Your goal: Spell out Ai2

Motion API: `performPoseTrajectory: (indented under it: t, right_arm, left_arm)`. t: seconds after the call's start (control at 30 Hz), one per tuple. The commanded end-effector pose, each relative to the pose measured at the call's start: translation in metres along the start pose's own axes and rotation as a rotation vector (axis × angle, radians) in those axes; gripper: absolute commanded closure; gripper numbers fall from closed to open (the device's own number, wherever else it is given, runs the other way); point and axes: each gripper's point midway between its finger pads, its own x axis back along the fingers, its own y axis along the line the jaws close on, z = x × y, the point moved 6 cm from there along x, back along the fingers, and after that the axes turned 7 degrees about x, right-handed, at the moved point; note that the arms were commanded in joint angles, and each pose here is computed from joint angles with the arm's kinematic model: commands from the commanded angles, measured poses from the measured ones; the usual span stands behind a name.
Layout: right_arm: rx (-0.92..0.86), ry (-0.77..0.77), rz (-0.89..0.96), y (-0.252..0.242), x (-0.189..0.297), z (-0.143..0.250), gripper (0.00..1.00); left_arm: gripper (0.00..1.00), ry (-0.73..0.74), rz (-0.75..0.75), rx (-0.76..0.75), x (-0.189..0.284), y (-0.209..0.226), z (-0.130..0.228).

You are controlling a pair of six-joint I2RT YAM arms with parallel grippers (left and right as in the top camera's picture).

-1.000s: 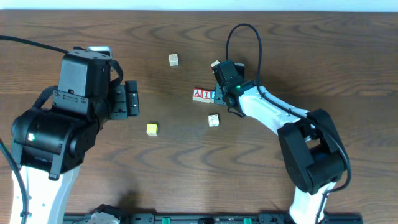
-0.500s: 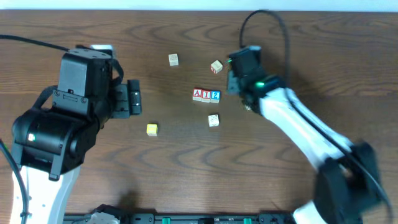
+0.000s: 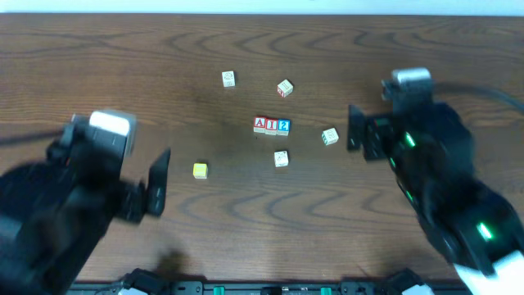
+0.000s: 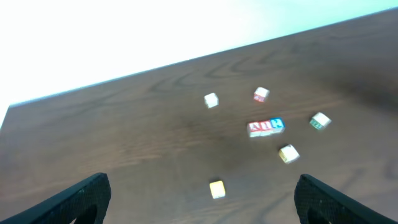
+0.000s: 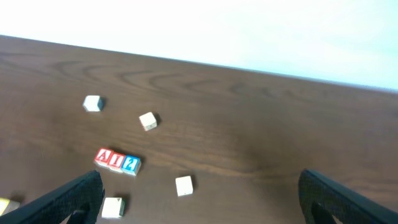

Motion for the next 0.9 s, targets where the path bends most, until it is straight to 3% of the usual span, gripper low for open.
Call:
performPoseTrajectory:
  t: [0.0,0.2,0.23,0.4,0.57,0.73,0.87]
  right_arm:
    - [0.080,-0.073,-0.027,-0.004,0.039,0.001,0.01]
    - [0.005,-0.167,-0.091,-0.021,0.105,0.026,0.01]
    - [-0.016,-0.179,-0.118,-0.022,0.115,0.033,0.01]
    - [-0.071,-0.240,-0.229,-0.027,0.157,0.062,0.01]
    - [-0.142,-0.208,-0.232,-0.035,0.176,0.097,0.01]
    - [-0.225,-0.211,-0.257,-0.035,0.184,0.118,0.01]
    - [-0.254,-0.240,-0.263,-0.025,0.161,0.120,0.01]
  left_arm:
    - [0.05,-0.037,0.158,-0.063,0.023,-0.015,0.008]
    - [0.00,-0.131,0.191,-0.040,0.074,-0.013,0.036]
    - [0.05,-0.156,0.193,-0.019,0.083,-0.012,0.040]
    - [0.05,-0.326,0.263,0.021,0.135,-0.012,0.065]
    - [0.07,-0.372,0.172,0.099,0.155,0.004,0.099]
    - [0.06,-0.380,0.161,0.170,0.143,0.008,0.122]
    - [0.05,-0.328,0.160,0.265,0.079,0.005,0.122]
